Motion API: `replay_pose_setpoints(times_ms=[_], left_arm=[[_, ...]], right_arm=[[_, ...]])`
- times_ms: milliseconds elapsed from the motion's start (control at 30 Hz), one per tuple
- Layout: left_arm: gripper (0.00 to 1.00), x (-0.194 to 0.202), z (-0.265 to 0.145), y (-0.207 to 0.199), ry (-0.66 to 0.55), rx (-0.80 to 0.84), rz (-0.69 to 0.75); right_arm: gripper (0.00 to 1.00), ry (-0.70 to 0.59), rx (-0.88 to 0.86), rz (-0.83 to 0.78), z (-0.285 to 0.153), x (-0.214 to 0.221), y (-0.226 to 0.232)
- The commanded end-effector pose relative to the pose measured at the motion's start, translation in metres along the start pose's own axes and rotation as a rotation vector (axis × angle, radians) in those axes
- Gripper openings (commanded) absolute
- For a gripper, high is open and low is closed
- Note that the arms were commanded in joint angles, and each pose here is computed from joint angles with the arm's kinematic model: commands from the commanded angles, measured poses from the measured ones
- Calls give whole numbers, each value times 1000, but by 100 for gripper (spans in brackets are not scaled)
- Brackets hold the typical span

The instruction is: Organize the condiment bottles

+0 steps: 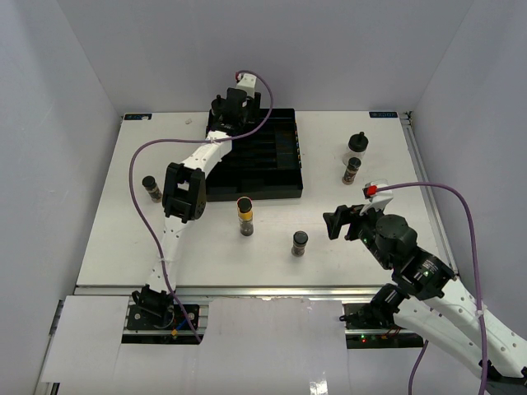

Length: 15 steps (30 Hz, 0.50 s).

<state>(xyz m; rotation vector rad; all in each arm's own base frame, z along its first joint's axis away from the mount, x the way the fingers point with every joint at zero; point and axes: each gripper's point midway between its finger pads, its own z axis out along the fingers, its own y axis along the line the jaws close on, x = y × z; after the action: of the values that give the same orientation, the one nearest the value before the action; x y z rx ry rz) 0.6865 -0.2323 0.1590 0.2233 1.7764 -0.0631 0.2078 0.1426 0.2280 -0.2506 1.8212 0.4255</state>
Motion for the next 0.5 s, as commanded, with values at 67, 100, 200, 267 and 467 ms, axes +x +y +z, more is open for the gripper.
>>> replay_pose_setpoints(times_ms=[67,100,200,267,467], left_arm=[[0,-75,-10,-4,-180,18,-46],[0,-74,-10,-4,-179,19,-47],[0,-73,-9,-6,-179,26,-49],[0,-72,-9,-7,-179,28,-52],[9,-72,-8,-9,-185,31,-53]], right_arm=[[91,-59,9,14,1,-18,1],[91,-58,10,13,1,-17,0],[91,-59,8,14,1,-17,1],[91,-59,7,13,1,-17,1],[91,-62,5,15,1,-17,1]])
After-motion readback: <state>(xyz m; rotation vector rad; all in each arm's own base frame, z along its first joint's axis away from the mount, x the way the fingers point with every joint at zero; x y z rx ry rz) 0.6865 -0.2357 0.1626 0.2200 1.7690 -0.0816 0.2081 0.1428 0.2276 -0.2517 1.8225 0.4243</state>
